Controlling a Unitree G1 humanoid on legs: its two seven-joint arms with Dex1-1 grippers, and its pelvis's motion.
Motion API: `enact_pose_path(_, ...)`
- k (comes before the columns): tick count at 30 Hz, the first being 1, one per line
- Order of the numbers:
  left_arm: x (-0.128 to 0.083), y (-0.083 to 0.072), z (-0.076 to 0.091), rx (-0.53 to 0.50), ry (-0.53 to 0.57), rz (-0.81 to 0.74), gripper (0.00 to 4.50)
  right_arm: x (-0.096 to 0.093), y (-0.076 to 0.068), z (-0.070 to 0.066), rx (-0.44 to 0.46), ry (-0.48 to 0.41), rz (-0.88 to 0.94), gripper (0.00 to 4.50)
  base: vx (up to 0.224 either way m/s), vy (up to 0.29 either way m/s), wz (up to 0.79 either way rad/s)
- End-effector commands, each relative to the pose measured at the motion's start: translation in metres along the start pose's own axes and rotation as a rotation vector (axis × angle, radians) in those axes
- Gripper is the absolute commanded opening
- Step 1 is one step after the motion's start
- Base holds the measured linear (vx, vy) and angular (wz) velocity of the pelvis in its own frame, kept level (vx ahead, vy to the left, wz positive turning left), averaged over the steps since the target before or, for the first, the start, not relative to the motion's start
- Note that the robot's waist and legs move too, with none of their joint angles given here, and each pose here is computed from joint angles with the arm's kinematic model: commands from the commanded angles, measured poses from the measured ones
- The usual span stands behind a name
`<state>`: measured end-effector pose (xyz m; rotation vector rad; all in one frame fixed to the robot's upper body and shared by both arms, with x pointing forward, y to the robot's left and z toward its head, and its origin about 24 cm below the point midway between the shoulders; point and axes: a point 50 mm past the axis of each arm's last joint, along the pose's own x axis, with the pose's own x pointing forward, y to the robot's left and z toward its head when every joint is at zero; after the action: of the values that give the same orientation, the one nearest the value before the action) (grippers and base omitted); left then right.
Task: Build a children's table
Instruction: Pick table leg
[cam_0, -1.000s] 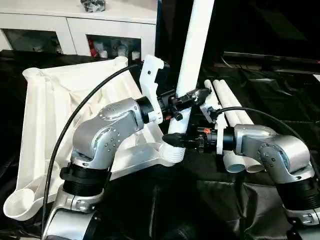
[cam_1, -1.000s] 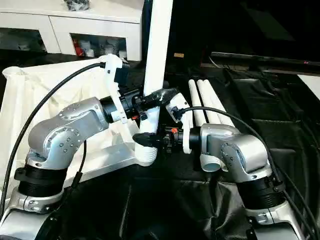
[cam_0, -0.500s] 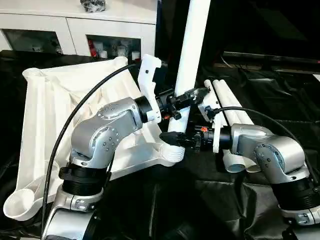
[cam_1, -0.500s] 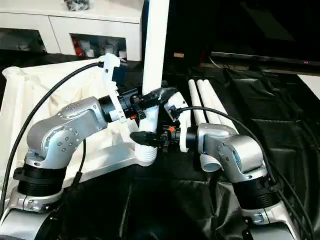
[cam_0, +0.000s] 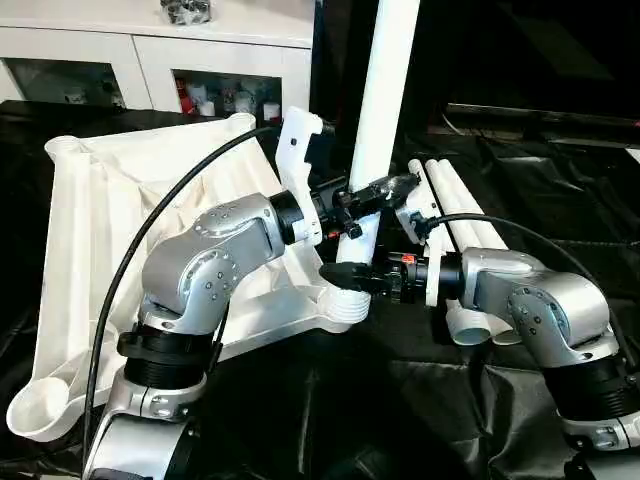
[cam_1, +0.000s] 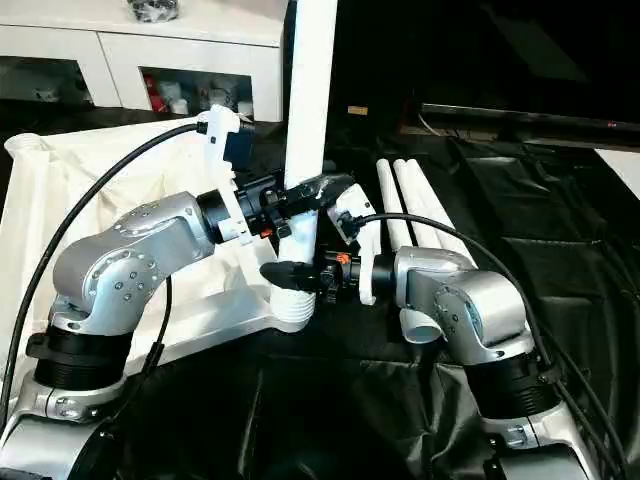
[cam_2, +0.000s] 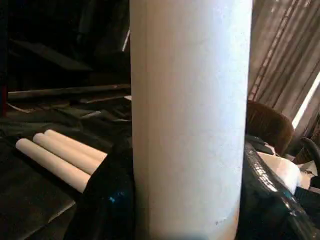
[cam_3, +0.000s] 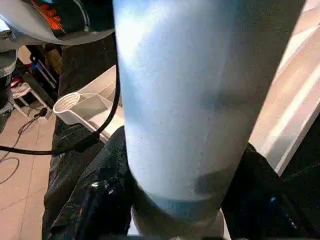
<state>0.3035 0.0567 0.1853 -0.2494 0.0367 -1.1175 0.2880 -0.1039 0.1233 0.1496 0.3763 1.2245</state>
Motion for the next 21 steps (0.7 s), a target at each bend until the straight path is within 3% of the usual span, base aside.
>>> enact_pose_path(1, 0.006, -0.007, 0.003, 0.011, 0.014, -0.041, 2.23, -0.004, -0.005, 0.001, 0.0, -0.016, -0.037, 1.89, 0.0, 0.0, 0.0)
enact_pose_path(2, 0.006, -0.007, 0.003, 0.003, 0.005, -0.04, 2.23, -0.003, -0.006, 0.001, 0.001, -0.018, -0.039, 1.89, 0.0, 0.0, 0.0)
enact_pose_path(3, 0.006, -0.007, 0.003, 0.003, 0.005, -0.04, 2.58, -0.003, -0.006, 0.001, 0.001, -0.018, -0.039, 1.89, 0.0, 0.0, 0.0)
enact_pose_path(7, 0.005, -0.006, 0.005, -0.005, -0.011, -0.042, 2.78, -0.002, -0.006, 0.0, 0.002, -0.022, -0.043, 1.89, 0.0, 0.0, 0.0)
enact_pose_path(9, 0.002, 0.001, 0.013, 0.008, -0.081, 0.024, 3.0, 0.001, -0.007, 0.001, 0.001, -0.037, -0.049, 1.89, 0.0, 0.0, 0.0)
enact_pose_path(14, -0.007, 0.01, 0.027, 0.003, -0.2, 0.068, 3.0, 0.007, -0.007, 0.004, -0.001, -0.077, -0.067, 1.89, 0.0, 0.0, 0.0)
enact_pose_path(21, -0.019, 0.03, 0.038, 0.1, -0.191, 0.21, 3.0, 0.009, -0.02, 0.009, -0.011, -0.16, -0.192, 1.89, 0.0, 0.0, 0.0)
